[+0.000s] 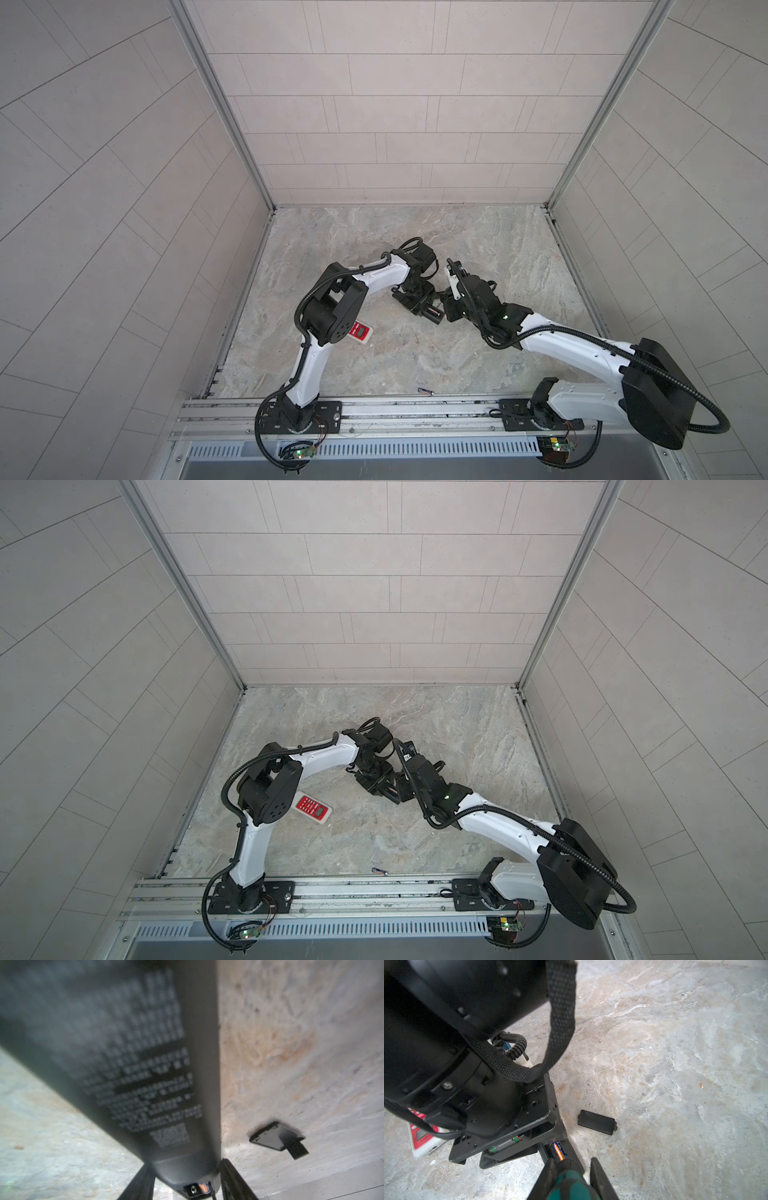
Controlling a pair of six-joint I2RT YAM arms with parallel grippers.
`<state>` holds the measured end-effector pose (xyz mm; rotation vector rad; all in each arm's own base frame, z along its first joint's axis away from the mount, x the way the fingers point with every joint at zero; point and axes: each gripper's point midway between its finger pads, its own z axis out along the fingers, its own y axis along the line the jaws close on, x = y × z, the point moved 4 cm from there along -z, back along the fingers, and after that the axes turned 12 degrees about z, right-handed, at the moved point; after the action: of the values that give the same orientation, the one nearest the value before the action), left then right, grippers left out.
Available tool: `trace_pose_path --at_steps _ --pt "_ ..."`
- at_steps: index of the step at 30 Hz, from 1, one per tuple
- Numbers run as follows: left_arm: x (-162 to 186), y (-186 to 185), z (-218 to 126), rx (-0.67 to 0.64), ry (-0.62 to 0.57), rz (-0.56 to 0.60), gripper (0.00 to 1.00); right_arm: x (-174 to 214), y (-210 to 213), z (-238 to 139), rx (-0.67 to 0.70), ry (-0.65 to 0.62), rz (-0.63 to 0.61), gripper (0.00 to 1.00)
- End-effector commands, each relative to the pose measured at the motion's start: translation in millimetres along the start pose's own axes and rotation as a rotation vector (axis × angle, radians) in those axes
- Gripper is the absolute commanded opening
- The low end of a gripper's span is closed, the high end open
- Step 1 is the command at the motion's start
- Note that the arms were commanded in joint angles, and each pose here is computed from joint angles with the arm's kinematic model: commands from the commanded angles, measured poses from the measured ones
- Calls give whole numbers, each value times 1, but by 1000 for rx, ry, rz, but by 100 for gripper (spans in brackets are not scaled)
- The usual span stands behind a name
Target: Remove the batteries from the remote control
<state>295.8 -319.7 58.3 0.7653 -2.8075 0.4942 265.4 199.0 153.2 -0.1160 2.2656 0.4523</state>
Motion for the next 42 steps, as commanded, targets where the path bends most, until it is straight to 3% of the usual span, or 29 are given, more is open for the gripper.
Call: trace_pose_path --at_steps 1,10,28,30,42 --pt "-2 3 9 -35 -3 -16 48 -7 1 -4 5 -52 -12 0" --pt "-3 2 8 -41 -8 -6 47 -9 4 -8 -22 -88 -3 0" --pt "-3 2 12 -35 7 -17 46 22 -4 7 49 2 -32 0" --pt "-3 2 13 -31 11 -17 41 32 -4 12 54 23 -41 0" --pt "-4 1 14 -22 17 -22 41 36 -16 15 116 68 92 0"
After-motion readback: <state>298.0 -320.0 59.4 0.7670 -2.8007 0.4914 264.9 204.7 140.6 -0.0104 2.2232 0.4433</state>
